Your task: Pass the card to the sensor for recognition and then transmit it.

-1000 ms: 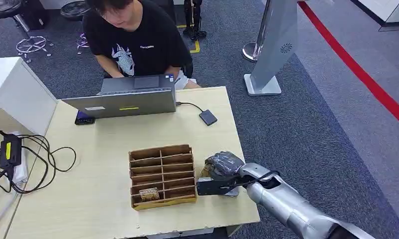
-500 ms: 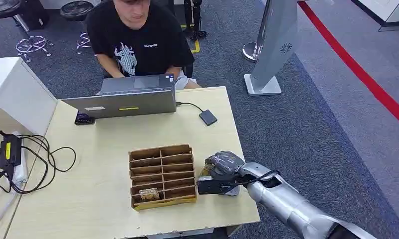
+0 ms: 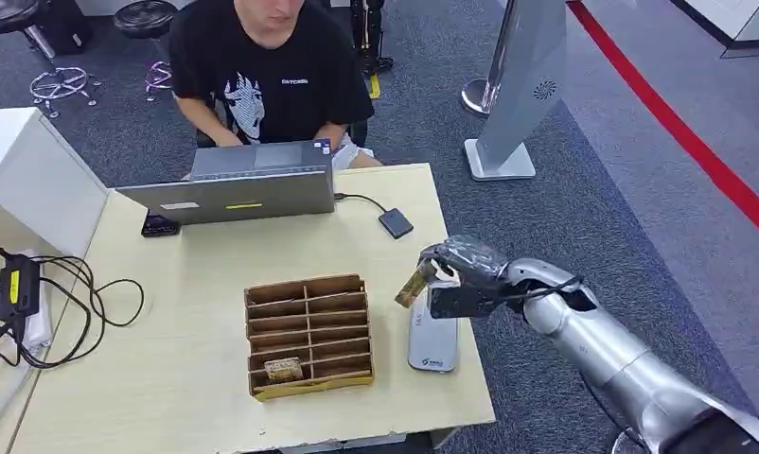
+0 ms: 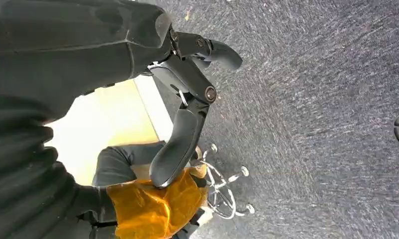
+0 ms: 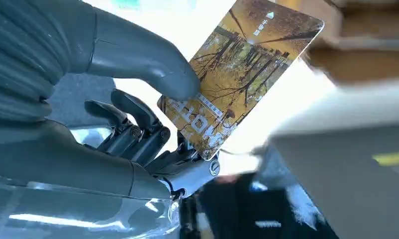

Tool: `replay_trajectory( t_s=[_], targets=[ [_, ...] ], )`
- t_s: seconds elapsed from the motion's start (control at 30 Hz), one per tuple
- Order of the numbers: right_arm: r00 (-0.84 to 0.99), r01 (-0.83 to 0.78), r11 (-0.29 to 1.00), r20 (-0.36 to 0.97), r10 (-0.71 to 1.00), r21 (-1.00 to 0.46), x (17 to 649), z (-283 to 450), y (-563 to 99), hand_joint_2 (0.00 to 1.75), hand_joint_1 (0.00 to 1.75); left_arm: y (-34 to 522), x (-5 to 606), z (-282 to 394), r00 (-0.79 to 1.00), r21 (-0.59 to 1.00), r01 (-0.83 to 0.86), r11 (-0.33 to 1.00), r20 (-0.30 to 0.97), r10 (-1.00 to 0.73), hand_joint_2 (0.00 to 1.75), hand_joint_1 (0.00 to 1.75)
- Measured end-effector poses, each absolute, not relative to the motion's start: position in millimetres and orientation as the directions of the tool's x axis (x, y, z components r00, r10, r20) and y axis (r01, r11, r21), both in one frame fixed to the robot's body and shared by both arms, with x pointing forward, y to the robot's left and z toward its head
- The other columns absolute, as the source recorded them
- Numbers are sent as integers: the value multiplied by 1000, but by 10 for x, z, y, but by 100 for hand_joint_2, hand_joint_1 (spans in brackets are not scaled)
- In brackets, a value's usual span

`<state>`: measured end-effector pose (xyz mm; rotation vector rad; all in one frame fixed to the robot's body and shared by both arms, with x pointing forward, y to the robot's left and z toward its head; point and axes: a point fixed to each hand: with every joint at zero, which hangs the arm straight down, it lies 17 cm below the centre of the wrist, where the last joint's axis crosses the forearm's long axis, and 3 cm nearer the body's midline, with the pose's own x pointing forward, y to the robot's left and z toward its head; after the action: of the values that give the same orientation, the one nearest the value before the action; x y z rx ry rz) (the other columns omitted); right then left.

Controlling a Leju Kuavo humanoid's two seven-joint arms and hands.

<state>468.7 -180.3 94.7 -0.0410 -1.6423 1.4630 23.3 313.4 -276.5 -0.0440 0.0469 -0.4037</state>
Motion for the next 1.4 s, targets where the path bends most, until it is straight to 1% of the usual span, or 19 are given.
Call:
replay_trajectory(
  t_s=[0.1, 0.17, 0.3, 0.37, 0.47, 0.73, 0.83, 0.93, 1.07, 1.2, 1.3, 1.33, 1.37, 1.4],
  targets=[
    [-596, -521, 303, 594, 540, -798, 4799, 1143, -1817, 175, 175, 3132, 236, -2762, 913, -56, 405, 913, -36, -407, 175, 0],
    [-586, -484, 280, 545, 600, -829, 5005, 1224, -1854, 175, 175, 3139, 237, -2761, 908, -55, 415, 908, -38, -418, 175, 0],
    [-551, -370, 240, 420, 721, -897, 5563, 1524, -1711, 175, 175, 3156, 275, -2757, 893, -50, 446, 894, -37, -448, 175, 0],
    [-550, -341, 234, 395, 736, -911, 5722, 1701, -1564, 175, 175, 3164, 313, -2754, 887, -46, 458, 888, -34, -460, 175, 0],
    [-561, -330, 225, 382, 734, -917, 5802, 1822, -1381, 175, 175, 3168, 337, -2752, 883, -44, 466, 884, -32, -467, 175, 0],
    [-554, -347, 209, 379, 741, -914, 5831, 1776, -1263, 175, 175, 3191, 331, -2752, 882, -41, 469, 882, -35, -471, 175, 0],
    [-509, -329, 211, 361, 781, -920, 5950, 1848, -1284, 175, 175, 3203, 321, -2752, 867, -39, 495, 868, -40, -496, 175, 0],
    [-390, -280, 262, 359, 848, -924, 6223, 2118, -1329, 175, 175, 3211, 360, -2743, 840, -39, 539, 842, -46, -540, 175, 0],
    [-218, -182, 346, 381, 898, -920, 6505, 2473, -1558, 175, 175, 3203, 469, -2722, 822, -41, 566, 823, -54, -567, 175, 0],
    [-168, -44, 426, 427, 888, -903, 6631, 2784, -1721, 175, 175, 3170, 580, -2713, 814, -33, 579, 815, -41, -580, 175, 0],
    [-148, 24, 463, 455, 878, -886, 6667, 2876, -1851, 175, 175, 3158, 621, -2712, 810, -26, 585, 811, -37, -585, 175, 0],
    [-146, 36, 471, 461, 875, -882, 6673, 2893, -1877, 175, 84, 3157, 630, -2710, 809, -25, 586, 810, -37, -586, 175, 0],
    [-147, 51, 481, 470, 870, -875, 6678, 2919, -1904, 175, 0, 3158, 630, -2710, 809, -25, 586, 810, -40, -587, 175, 0],
    [-150, 63, 492, 479, 865, -868, 6683, 2944, -1926, 175, 0, 3153, 628, -2710, 809, -26, 586, 810, -41, -587, 175, 0]
  ],
)
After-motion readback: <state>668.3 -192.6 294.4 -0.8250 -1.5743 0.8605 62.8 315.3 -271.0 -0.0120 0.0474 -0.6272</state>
